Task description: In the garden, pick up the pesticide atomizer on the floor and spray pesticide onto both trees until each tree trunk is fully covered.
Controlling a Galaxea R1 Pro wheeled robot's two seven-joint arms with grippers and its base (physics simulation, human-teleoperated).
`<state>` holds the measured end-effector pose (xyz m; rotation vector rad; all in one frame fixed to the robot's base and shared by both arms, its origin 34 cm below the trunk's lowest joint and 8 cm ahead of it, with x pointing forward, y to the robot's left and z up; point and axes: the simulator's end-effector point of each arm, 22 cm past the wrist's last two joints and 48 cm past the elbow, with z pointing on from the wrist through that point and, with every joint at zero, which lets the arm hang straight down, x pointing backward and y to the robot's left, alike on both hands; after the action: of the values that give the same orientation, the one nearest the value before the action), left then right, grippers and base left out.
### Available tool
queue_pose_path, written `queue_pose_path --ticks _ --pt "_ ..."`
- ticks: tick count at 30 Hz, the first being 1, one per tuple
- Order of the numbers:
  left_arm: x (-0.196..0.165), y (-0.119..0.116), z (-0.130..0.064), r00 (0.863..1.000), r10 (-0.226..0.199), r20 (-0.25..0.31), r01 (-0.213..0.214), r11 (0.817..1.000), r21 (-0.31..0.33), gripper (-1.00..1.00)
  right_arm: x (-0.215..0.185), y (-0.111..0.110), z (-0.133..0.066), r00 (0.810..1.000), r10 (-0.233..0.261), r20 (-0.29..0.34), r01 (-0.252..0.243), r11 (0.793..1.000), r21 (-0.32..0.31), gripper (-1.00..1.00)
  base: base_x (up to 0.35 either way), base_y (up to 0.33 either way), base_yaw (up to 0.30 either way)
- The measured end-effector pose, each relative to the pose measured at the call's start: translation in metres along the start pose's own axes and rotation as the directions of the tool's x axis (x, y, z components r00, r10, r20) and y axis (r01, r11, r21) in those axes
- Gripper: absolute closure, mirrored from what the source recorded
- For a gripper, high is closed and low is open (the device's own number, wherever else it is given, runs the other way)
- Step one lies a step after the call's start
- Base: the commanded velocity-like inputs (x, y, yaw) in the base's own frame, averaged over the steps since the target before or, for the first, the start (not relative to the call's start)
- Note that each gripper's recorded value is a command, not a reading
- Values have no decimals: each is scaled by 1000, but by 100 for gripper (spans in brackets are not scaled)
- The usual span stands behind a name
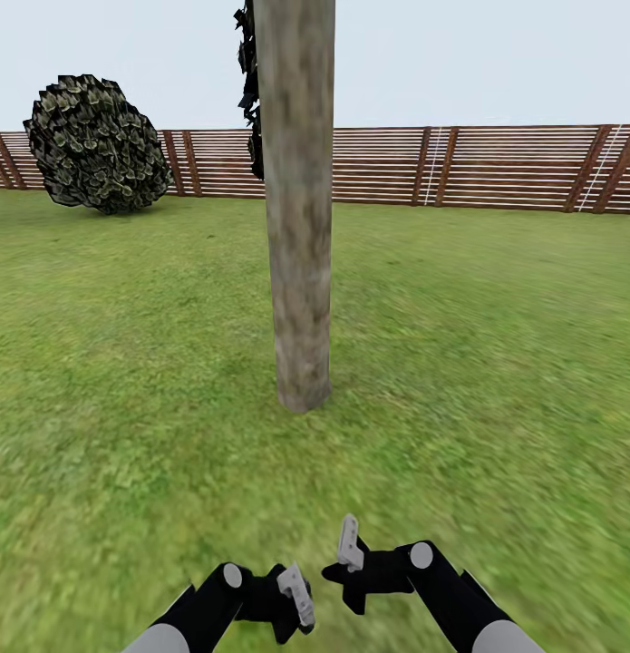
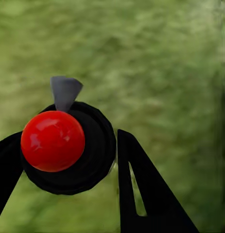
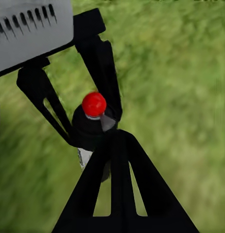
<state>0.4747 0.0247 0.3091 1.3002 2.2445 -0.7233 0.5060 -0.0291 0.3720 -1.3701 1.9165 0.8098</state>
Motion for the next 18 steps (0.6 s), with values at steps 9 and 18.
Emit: queue_pose_path --ticks 9,18 --pt "-6 -10 2 1000 5 10 -5 999 33 100 -2 1 1 1000 0 3 0 1000 -2 100 0 0 0" --pt "-12 -11 4 1000 6 21 -6 999 33 100 -4 2 3 1000 0 7 0 1000 -4 100 0 0 0"
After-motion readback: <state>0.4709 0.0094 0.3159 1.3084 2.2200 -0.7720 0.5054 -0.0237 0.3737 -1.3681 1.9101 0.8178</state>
